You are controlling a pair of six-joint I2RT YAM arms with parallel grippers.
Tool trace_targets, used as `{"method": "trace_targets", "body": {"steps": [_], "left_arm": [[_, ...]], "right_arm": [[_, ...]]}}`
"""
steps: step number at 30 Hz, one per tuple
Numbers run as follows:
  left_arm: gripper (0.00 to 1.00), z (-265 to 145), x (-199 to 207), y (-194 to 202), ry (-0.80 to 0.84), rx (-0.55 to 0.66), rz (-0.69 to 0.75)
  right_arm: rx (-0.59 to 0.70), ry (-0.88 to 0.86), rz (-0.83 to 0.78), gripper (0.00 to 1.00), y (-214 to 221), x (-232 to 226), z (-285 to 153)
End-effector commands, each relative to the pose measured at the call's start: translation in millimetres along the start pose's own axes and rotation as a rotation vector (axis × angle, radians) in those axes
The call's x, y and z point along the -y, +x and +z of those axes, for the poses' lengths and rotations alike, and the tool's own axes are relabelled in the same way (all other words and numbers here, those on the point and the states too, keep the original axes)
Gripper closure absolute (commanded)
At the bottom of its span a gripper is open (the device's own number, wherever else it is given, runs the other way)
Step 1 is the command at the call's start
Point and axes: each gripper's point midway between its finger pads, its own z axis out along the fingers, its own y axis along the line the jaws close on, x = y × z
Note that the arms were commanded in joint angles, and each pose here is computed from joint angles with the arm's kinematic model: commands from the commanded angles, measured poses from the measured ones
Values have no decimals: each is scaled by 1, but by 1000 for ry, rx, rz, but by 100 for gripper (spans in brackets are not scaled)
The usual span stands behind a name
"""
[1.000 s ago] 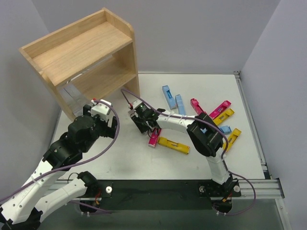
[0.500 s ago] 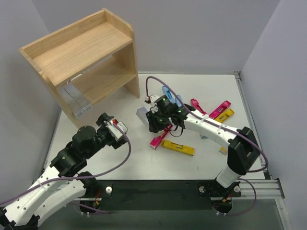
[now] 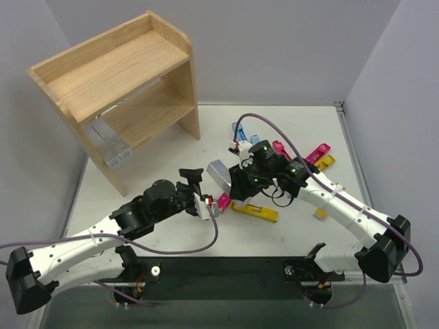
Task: Place and organize the toothpastes onto the shelf
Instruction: Pick up the toothpaste from the center of the board.
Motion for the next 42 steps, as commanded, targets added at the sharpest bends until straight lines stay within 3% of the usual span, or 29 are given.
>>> {"method": "trace_targets", "body": {"steps": [1, 14, 20, 27, 37, 42], "left_arm": [[3, 21, -21, -34, -54, 110, 109], [7, 68, -24, -45, -45, 117, 181], [8, 70, -31, -63, -56, 177, 179], [7, 73, -12, -51, 18, 150, 210], [18, 74, -4, -33, 12, 100, 234], [25, 71, -12, -31, -69, 116, 184]], "right_arm": [[20, -28, 1, 77, 6, -7, -21], [31, -84, -21, 76, 15, -20, -37], [15, -103, -27, 76, 18, -23, -36], [29, -143, -40, 75, 13, -31, -41], [29, -166, -33, 75, 12, -34, -43], [55, -196, -15, 73, 7, -33, -48]]}}
